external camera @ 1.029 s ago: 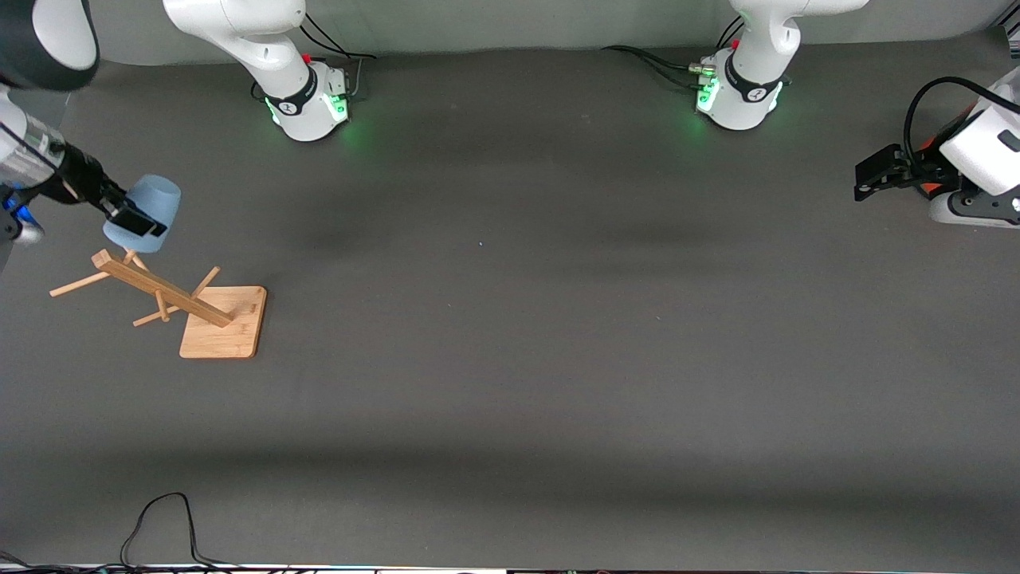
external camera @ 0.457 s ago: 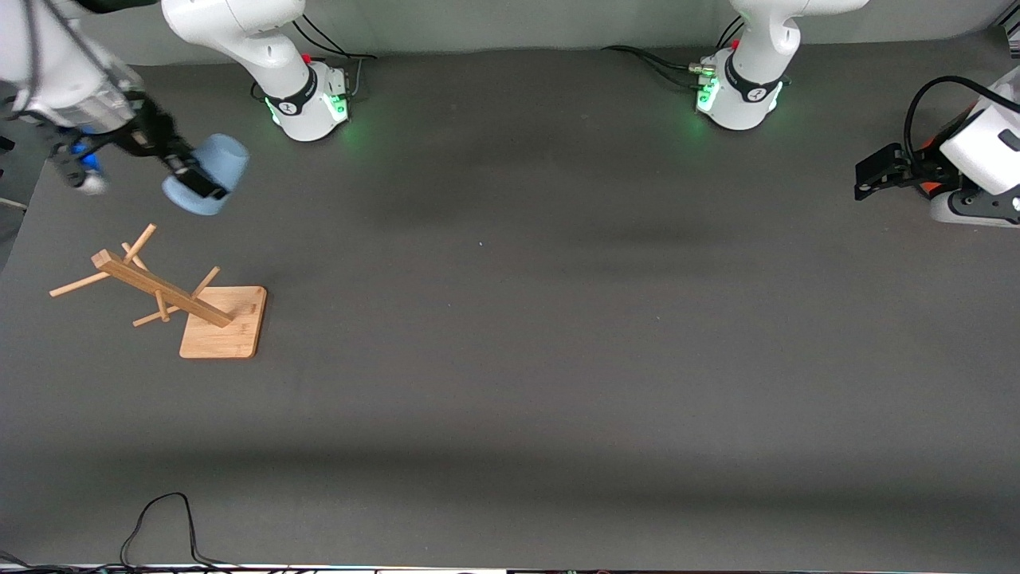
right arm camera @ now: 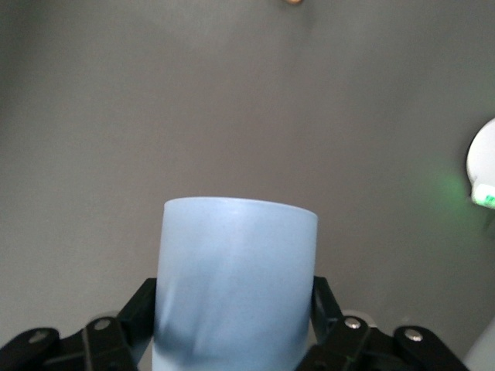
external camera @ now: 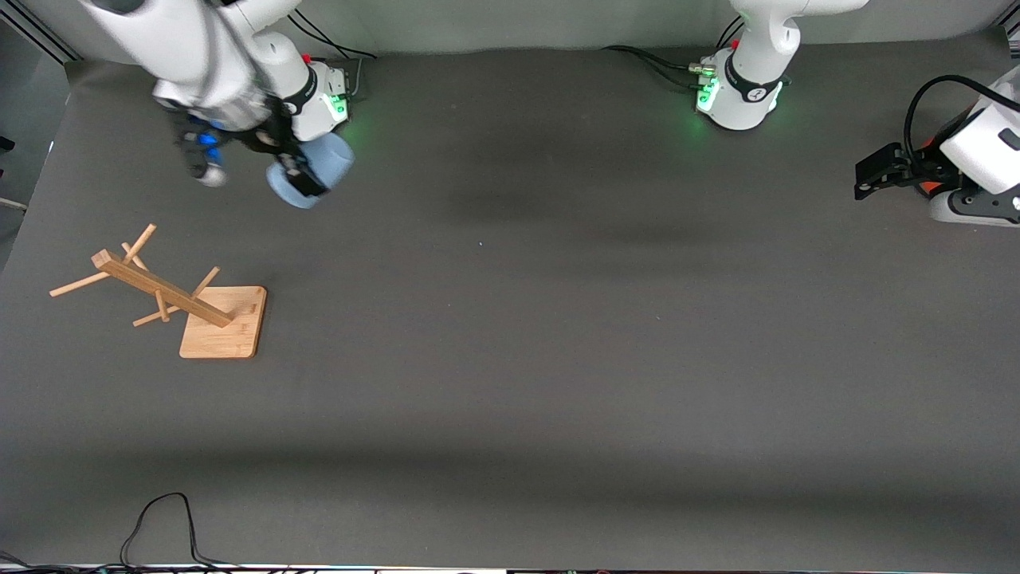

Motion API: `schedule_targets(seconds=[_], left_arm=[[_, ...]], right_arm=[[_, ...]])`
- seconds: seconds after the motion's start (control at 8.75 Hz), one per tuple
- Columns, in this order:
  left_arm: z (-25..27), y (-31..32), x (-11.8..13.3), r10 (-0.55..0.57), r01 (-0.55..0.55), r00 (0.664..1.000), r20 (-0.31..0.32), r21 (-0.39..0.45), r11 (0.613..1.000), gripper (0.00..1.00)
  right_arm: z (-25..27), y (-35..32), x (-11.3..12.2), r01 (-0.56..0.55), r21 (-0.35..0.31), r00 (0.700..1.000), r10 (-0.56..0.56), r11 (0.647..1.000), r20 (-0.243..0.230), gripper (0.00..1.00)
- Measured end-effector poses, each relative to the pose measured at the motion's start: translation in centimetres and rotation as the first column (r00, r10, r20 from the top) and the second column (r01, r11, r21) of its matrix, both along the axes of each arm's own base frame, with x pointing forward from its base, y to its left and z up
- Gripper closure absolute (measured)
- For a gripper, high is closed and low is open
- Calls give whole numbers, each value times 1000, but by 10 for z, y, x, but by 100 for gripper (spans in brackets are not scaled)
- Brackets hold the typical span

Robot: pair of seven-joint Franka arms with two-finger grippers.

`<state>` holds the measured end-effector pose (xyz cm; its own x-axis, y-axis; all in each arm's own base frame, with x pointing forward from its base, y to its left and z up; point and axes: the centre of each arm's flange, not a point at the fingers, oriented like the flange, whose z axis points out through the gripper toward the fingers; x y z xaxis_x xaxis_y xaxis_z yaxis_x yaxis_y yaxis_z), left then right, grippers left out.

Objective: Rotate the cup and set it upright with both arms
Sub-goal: 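Carry the blue cup with the right gripper to mid-table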

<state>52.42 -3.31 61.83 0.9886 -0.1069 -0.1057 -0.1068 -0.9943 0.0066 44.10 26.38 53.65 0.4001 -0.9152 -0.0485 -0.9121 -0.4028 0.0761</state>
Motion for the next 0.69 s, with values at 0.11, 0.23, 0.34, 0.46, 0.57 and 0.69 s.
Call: schedule_targets(seconds=[0.11, 0.23, 0.34, 0.46, 0.57, 0.69], left_arm=[[1, 0, 0, 0, 0, 1000, 1, 0, 1000, 0], [1, 0, 0, 0, 0, 1000, 1, 0, 1000, 0], [1, 0, 0, 1, -1, 1000, 0, 0, 1000, 0], [1, 0, 0, 1, -1, 1000, 0, 0, 1000, 0], [1, 0, 0, 1, -1, 1000, 0, -1, 1000, 0], [1, 0, 0, 1, -1, 1000, 1, -1, 1000, 0]], right_arm=[[-17, 43, 10, 50, -27, 999, -51, 998, -4, 18], [-41, 84, 20, 106, -53, 994, -106, 993, -1, 18], [-65, 118, 27, 158, -74, 987, -158, 985, 6, 18], [-90, 149, 31, 207, -90, 978, -207, 974, 16, 18], [-117, 179, 32, 248, -106, 969, -247, 963, 27, 18], [-148, 210, 28, 283, -126, 959, -281, 951, 37, 18]])
